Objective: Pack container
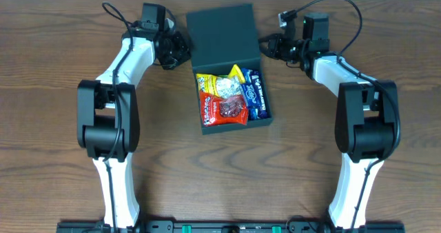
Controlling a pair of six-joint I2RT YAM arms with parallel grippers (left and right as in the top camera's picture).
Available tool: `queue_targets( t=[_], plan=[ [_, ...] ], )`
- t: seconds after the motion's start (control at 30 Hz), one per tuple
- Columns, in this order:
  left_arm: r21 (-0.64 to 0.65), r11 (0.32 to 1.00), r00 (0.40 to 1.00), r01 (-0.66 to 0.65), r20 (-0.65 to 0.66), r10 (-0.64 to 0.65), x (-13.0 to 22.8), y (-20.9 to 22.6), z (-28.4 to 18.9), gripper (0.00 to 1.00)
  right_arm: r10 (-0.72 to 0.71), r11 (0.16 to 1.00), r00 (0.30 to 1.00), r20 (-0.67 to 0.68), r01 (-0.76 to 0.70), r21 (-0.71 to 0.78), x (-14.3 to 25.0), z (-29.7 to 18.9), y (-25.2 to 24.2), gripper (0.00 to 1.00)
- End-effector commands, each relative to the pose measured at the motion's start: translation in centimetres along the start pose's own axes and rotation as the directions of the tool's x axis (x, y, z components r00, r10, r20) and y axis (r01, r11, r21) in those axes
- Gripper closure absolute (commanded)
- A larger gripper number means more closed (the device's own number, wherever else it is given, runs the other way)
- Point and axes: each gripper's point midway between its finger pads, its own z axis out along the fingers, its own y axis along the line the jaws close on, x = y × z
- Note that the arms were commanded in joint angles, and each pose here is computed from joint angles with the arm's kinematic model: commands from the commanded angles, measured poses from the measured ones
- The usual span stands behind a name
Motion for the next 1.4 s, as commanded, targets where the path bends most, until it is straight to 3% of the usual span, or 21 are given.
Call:
queue_targets(
  t=[0.0,0.17,0.43,0.67,0.83,1.07,1.37],
  plan=[
    [0.097,0.98,0.983,-0.171,0.086,0.163,-0.9,-5.3,-4.3,0.94,-0.107,0.973,0.993,-0.052,0.093,-0.213,0.2,-0.3,4.9,0.99],
    [0.129,0.951,0.949,-0.281,0.185,0.255,-1.4,-8.4,-8.5,0.94,-0.173,0.957,0.985,-0.005,0.167,-0.238,-1.2,-1.4,7.3,0.98],
    [0.129,0.916,0.909,-0.379,0.239,0.342,-0.6,-10.4,-12.6,0.94,-0.236,0.934,0.971,0.038,0.237,-0.266,-2.7,-3.4,11.2,0.99],
    [0.069,0.896,0.89,-0.438,0.176,0.421,1.9,-9.4,-14.5,0.94,-0.209,0.949,0.977,-0.036,0.194,-0.249,-1.0,-4.2,12.4,0.98],
    [-0.053,0.904,0.889,-0.425,0.165,0.428,2.4,-7.5,-16.0,0.94,-0.173,0.967,0.98,-0.097,0.151,-0.207,0.6,-4.3,12.3,0.99],
    [-0.119,0.894,0.882,-0.432,0.149,0.447,3.8,-6.6,-18.6,0.94,-0.16,0.985,0.975,-0.156,0.148,-0.086,2.4,-5.4,12.0,0.98],
    [-0.147,0.861,0.873,-0.487,-0.106,0.476,10.1,-3.8,-16.9,0.94,-0.121,0.932,0.964,-0.238,0.193,0.308,5.8,-11.4,12.9,0.99]
  ],
)
